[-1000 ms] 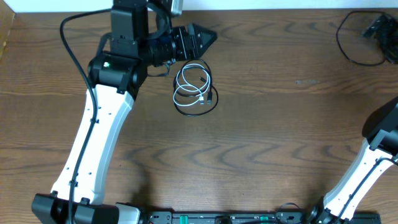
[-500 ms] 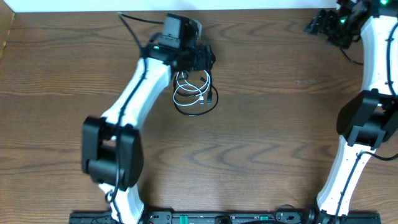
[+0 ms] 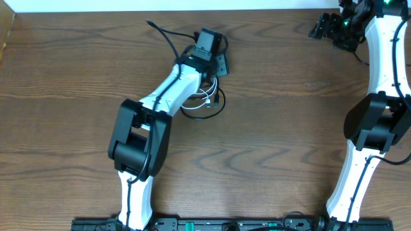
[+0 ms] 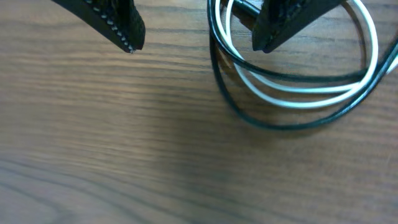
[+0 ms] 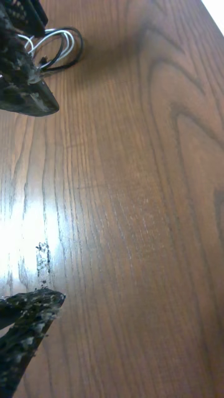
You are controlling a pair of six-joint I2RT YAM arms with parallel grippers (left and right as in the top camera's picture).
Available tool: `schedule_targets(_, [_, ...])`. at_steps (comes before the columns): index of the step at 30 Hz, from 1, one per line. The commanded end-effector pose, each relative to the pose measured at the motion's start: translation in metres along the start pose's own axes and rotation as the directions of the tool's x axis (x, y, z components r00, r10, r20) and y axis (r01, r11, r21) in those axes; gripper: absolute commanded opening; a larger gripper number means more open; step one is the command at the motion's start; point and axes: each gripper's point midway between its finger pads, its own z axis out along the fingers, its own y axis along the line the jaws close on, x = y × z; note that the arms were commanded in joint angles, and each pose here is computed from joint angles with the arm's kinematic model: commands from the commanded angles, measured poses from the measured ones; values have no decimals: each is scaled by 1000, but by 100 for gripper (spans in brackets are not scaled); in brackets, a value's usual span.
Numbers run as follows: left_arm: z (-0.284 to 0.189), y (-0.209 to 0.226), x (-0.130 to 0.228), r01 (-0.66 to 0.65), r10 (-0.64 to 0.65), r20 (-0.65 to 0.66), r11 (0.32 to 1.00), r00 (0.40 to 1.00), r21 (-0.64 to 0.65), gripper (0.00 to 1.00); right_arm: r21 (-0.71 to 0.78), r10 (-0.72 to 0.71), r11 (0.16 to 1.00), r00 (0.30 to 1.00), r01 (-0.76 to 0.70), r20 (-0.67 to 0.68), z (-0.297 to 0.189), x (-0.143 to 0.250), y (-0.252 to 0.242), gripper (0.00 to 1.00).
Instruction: Untangle cables
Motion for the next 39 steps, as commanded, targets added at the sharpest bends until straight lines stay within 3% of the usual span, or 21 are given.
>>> schedule_targets(1, [13,19,2,56,-51,47,991,998,-119,53,1,-34,999,999,34,26,-17,0,9,84])
schedule_targets(4, [20,21,5,60,-55,45,990,997,-124,47,2,-32,999,999,32,14,-15,2,9,82])
schedule_targets(19, [44,30,21,55,-53,14,988,998,-146,45,3,-31,1000,999,31,10,-15,3,9,81])
schedule_targets(27, [47,32,24,54,-53,6,987,999,-150,36,2,-33,999,999,33,14,-14,2,9,81])
schedule_targets(39, [50,33,27,51,-52,-2,987,999,-155,7,1,-34,999,999,34,17,-15,2,9,82])
